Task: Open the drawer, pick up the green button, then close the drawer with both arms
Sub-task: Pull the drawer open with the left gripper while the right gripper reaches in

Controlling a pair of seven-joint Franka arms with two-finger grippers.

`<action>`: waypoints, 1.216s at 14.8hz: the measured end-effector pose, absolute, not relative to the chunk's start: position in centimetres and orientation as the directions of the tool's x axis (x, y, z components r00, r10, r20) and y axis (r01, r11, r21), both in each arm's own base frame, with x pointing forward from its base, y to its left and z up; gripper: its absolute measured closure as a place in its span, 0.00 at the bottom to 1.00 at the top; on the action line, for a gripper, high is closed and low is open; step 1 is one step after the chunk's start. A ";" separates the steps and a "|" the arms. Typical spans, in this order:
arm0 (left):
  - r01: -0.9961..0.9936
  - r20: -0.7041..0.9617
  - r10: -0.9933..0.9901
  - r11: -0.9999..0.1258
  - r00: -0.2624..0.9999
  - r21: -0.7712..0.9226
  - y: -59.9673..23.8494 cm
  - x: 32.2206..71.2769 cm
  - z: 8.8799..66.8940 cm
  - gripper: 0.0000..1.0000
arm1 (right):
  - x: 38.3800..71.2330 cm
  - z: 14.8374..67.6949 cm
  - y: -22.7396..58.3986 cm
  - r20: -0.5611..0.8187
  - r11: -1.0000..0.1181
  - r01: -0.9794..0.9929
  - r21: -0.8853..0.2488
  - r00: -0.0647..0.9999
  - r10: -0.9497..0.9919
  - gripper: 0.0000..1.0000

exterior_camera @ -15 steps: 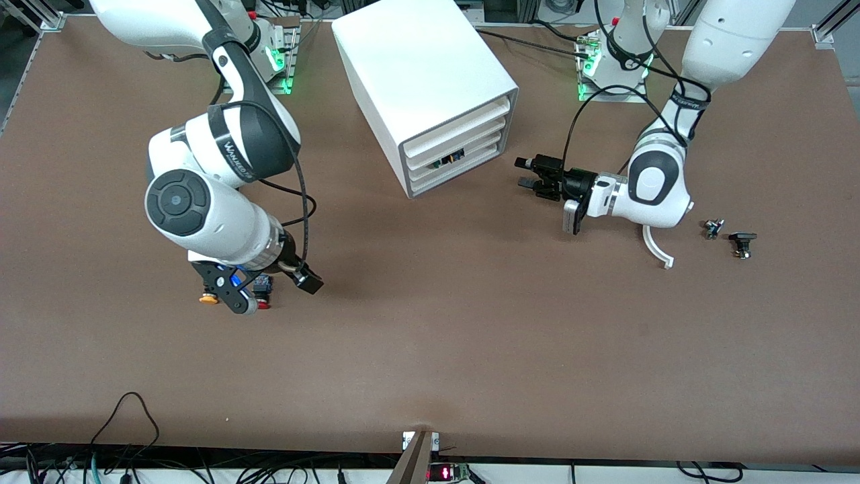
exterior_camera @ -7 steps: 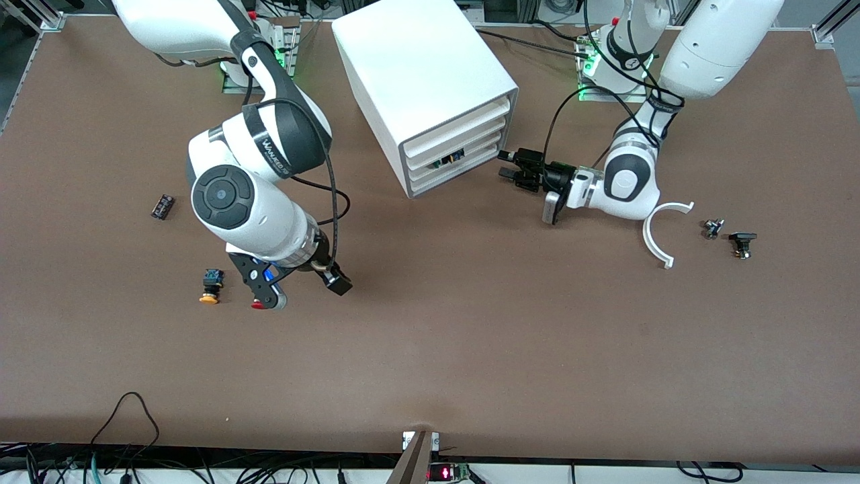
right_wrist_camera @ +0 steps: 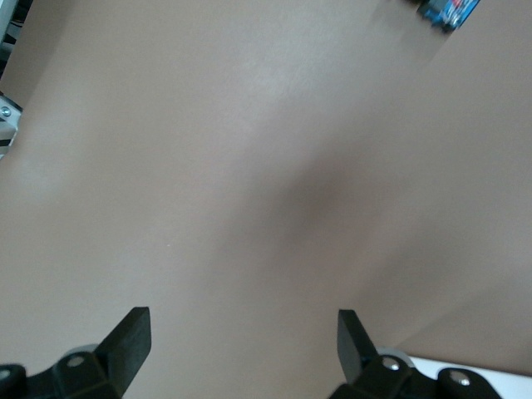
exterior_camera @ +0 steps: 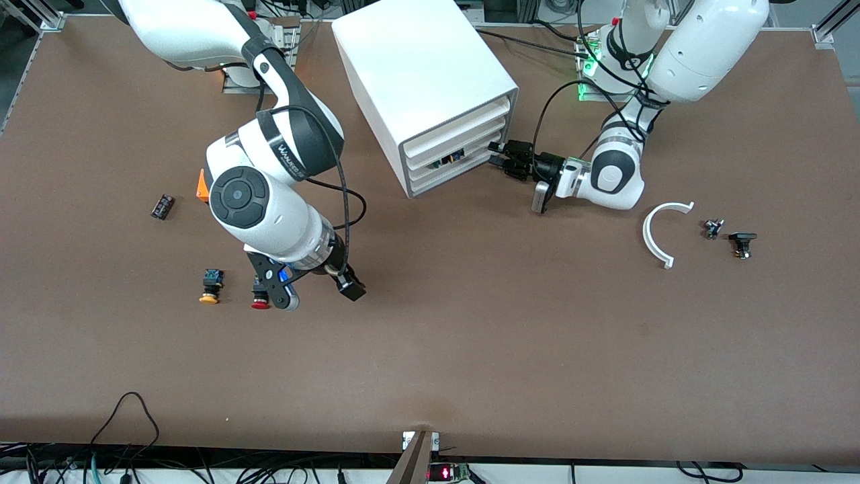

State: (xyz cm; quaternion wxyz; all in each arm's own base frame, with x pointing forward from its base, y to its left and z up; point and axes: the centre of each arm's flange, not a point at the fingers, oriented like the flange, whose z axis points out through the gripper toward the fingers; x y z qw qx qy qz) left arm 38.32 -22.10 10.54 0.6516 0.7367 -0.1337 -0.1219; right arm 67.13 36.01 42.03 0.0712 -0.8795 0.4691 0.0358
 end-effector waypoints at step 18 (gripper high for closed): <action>-0.063 0.003 -0.341 -0.165 0.940 0.984 -23.5 40.3 11.1 0.85 | 68.2 44.6 41.7 -0.338 -0.247 -0.920 -0.305 0.346 -0.875 0.00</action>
